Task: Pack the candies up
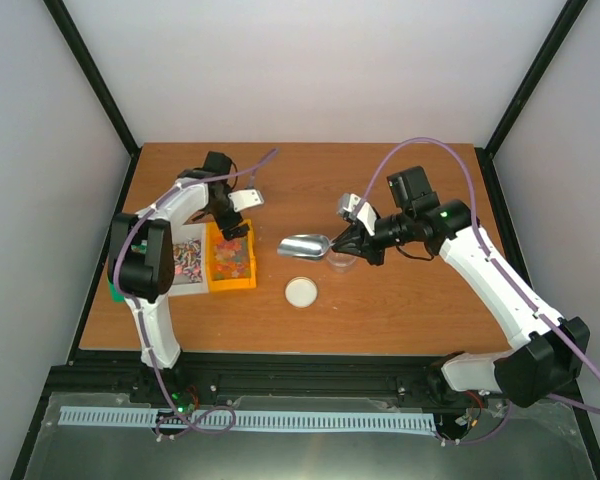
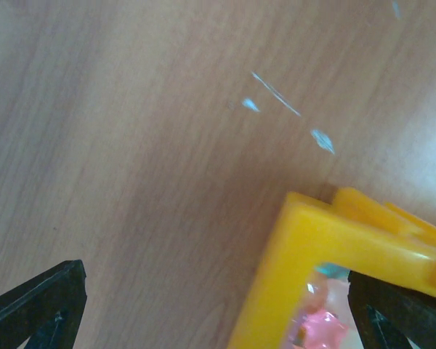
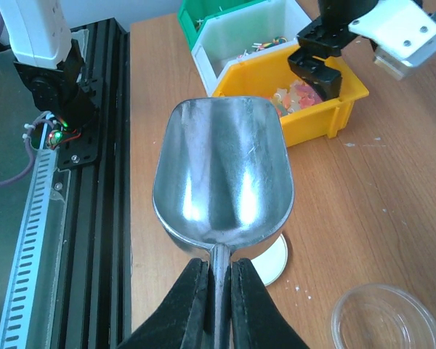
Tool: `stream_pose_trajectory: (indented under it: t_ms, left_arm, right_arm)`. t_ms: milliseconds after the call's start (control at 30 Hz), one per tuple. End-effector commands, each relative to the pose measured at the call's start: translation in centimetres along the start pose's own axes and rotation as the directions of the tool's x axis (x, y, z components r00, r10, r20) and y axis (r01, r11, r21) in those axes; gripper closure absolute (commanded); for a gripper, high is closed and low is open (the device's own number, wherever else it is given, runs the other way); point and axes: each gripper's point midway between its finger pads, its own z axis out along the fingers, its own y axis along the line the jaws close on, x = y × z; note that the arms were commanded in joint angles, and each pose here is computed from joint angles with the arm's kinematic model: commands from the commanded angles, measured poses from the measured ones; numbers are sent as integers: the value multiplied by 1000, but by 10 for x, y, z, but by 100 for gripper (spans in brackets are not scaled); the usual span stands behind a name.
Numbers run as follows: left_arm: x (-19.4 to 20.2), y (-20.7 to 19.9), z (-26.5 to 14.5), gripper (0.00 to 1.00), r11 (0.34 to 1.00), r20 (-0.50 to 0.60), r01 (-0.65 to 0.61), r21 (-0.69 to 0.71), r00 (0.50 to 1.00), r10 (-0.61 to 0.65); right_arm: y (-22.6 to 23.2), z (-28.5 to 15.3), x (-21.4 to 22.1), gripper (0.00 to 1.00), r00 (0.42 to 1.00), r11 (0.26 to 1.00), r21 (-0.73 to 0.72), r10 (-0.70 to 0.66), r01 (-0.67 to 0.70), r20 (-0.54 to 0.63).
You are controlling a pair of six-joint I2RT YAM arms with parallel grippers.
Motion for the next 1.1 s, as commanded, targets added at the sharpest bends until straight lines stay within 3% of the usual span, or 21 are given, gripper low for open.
stream_pose_trajectory:
  t_ms: [0, 267, 533, 667, 733, 900, 1067]
  left_arm:
    - [-44, 28, -6, 0, 994, 125, 102, -37, 988, -97]
    - [-80, 65, 23, 0, 960, 175, 278, -40, 948, -267]
    - [-88, 133, 46, 0, 900, 150, 405, -159, 911, -383]
    - [-114, 109, 13, 0, 927, 252, 362, 100, 892, -376]
    - [-114, 98, -10, 0, 929, 274, 340, 149, 888, -369]
    - [-76, 109, -64, 0, 892, 308, 416, 179, 837, -452]
    - [-5, 122, -64, 0, 819, 248, 531, 218, 781, -573]
  right_arm:
    - [1, -7, 1, 97, 1000, 1000, 7, -18, 18, 22]
    - [-8, -10, 12, 97, 1000, 1000, 30, 7, -7, 15]
    - [-17, -14, 17, 97, 999, 998, 49, 35, -36, 15]
    - [-18, -15, 15, 97, 999, 998, 48, 36, -37, 25]
    - [-19, -15, 13, 97, 999, 998, 48, 37, -39, 31]
    - [-24, -13, 9, 97, 998, 997, 53, 56, -58, 43]
    - [-38, -13, 5, 97, 996, 990, 109, 83, -87, 45]
